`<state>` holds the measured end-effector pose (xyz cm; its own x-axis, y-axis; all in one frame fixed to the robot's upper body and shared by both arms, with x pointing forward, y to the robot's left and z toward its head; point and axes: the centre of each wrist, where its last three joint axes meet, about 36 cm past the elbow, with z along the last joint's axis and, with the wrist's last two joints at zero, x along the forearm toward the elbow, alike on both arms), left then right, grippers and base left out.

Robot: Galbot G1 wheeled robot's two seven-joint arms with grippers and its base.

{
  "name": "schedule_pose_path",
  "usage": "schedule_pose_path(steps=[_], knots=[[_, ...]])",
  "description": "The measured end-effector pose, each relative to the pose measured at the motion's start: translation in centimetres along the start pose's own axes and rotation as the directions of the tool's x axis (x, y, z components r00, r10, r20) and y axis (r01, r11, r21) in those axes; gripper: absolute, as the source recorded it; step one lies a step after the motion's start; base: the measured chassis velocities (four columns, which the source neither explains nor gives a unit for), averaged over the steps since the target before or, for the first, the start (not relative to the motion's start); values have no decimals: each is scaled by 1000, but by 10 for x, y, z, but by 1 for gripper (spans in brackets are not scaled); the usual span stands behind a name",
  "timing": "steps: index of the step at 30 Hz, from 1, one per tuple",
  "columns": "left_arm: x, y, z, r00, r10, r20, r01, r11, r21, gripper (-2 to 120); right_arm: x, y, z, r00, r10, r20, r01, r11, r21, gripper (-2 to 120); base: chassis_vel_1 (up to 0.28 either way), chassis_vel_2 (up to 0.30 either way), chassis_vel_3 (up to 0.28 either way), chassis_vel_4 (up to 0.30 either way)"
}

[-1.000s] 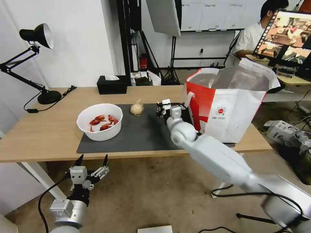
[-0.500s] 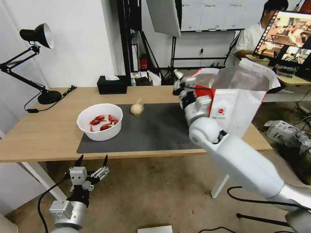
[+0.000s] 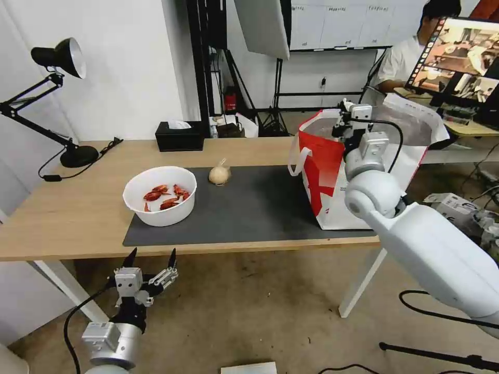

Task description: Pick up the trash from the table and place it into the takeout bag.

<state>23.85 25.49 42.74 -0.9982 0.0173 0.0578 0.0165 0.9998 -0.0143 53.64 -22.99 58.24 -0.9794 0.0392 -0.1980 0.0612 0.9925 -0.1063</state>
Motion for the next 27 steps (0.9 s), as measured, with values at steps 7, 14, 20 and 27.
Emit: schedule_pose_path(steps=[7,14,20,27], knots=[[1,0,-3,1000,1,5,-1,1000,-2,100,1,-1,-7,1000,0,-17,-1,1000,-26,43,0,0,0,0],[2,-1,-4,1000,3,6,-3,1000,-3,100,2,-6,-12,1000,4,-23,-5,1000,-28,69,0,0,0,0],[2,-1,-6,1000,6,9,-6,1000,-4,100,6,-8,-12,999,-5,-40,3,999,-43,86,0,0,0,0],[3,-1,-8,1000,8,13,-8,1000,-6,100,25,-6,-22,985,-170,-4,167,969,-184,100,0,0,0,0]])
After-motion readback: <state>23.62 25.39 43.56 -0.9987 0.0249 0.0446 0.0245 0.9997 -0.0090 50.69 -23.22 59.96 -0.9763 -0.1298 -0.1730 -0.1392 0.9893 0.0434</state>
